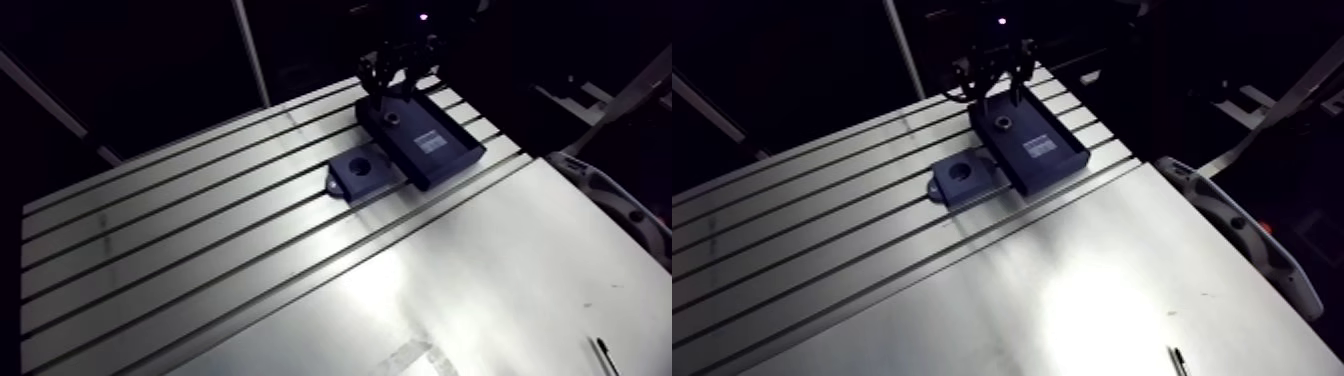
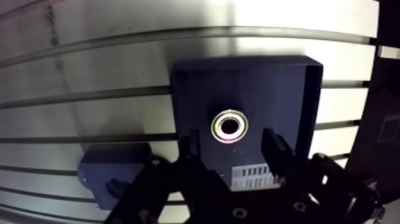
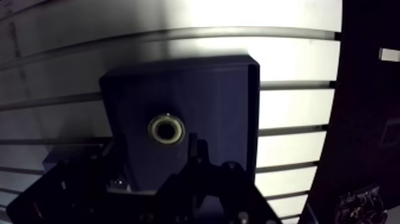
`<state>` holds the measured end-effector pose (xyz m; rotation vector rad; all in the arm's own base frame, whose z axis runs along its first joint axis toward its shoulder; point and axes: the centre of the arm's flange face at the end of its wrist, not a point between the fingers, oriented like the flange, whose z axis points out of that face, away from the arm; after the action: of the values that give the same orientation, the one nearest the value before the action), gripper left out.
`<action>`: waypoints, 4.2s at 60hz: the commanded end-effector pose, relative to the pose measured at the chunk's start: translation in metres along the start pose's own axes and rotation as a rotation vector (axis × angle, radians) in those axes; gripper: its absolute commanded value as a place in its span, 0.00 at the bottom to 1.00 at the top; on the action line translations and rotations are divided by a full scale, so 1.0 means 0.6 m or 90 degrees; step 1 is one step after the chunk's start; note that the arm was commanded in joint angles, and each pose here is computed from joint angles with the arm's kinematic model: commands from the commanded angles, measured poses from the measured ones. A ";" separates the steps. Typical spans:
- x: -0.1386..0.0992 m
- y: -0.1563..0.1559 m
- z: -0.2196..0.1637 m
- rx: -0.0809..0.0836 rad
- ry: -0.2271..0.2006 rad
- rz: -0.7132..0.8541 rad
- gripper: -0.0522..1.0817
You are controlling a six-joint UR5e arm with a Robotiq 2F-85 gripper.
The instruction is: Pick up the bearing and press it into the housing until flush.
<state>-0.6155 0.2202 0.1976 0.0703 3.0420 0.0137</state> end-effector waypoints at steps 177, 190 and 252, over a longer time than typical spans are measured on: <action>0.002 0.003 0.047 0.000 -0.008 0.005 0.48; 0.002 0.003 0.046 0.000 -0.007 0.005 0.49; 0.003 0.005 0.052 0.001 -0.010 0.006 0.54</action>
<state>-0.6137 0.2222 0.1666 0.0822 3.0246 0.0120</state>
